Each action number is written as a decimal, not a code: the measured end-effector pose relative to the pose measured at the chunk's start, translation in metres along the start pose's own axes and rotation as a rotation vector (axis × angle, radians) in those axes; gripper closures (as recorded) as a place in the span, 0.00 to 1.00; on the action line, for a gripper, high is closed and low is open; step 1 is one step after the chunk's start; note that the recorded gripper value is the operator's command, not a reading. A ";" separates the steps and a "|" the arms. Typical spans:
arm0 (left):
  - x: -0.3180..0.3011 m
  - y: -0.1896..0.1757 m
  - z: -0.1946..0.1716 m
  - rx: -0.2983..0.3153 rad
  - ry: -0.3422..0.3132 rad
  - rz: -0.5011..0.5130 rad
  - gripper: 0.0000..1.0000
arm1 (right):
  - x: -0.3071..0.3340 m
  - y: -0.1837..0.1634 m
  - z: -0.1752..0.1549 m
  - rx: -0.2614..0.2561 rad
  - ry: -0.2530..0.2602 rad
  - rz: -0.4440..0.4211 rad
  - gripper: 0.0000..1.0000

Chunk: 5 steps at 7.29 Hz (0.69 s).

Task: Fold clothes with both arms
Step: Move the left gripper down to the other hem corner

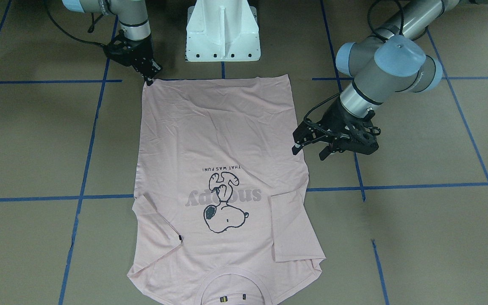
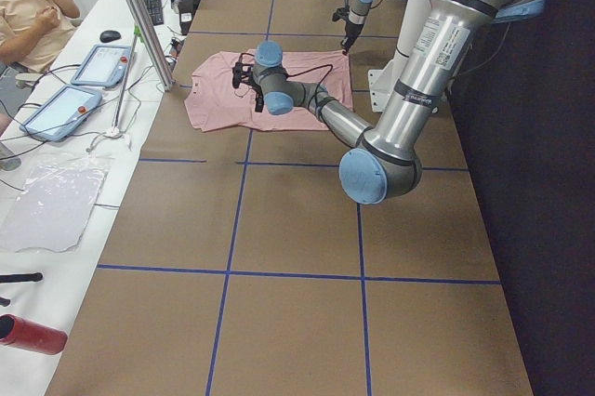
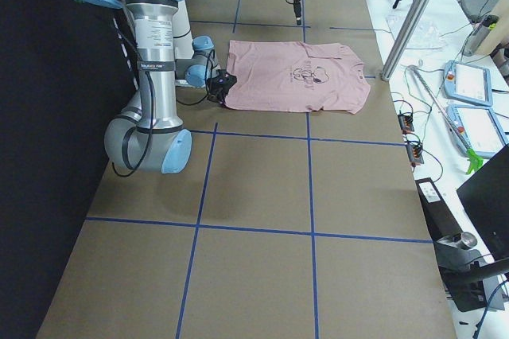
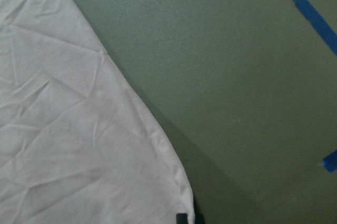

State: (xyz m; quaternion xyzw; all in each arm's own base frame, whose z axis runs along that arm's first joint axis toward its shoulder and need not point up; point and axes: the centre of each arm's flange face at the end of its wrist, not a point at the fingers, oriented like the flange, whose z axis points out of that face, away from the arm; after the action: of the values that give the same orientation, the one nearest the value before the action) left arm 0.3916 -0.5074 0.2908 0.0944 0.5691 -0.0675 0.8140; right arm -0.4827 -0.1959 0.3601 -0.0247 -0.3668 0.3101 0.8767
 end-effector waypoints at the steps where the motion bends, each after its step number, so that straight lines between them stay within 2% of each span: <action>1: 0.009 0.047 -0.005 -0.014 0.010 -0.073 0.13 | -0.003 -0.001 -0.012 -0.011 -0.017 0.002 1.00; 2: 0.017 0.099 -0.010 -0.030 -0.010 -0.130 0.14 | -0.005 -0.002 -0.021 -0.020 -0.031 0.004 1.00; 3: 0.024 0.145 -0.011 -0.062 -0.059 -0.186 0.16 | -0.006 -0.002 -0.025 -0.025 -0.037 0.005 1.00; 5: 0.025 0.232 0.013 -0.126 -0.178 -0.311 0.17 | -0.008 -0.003 -0.027 -0.026 -0.040 0.007 1.00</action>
State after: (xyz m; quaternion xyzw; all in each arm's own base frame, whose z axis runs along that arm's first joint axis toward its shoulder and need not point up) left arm 0.4624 -0.2851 0.2891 -0.0524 0.5059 -0.1648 0.8451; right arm -0.4673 -0.1974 0.3362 -0.0309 -0.3880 0.3087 0.8679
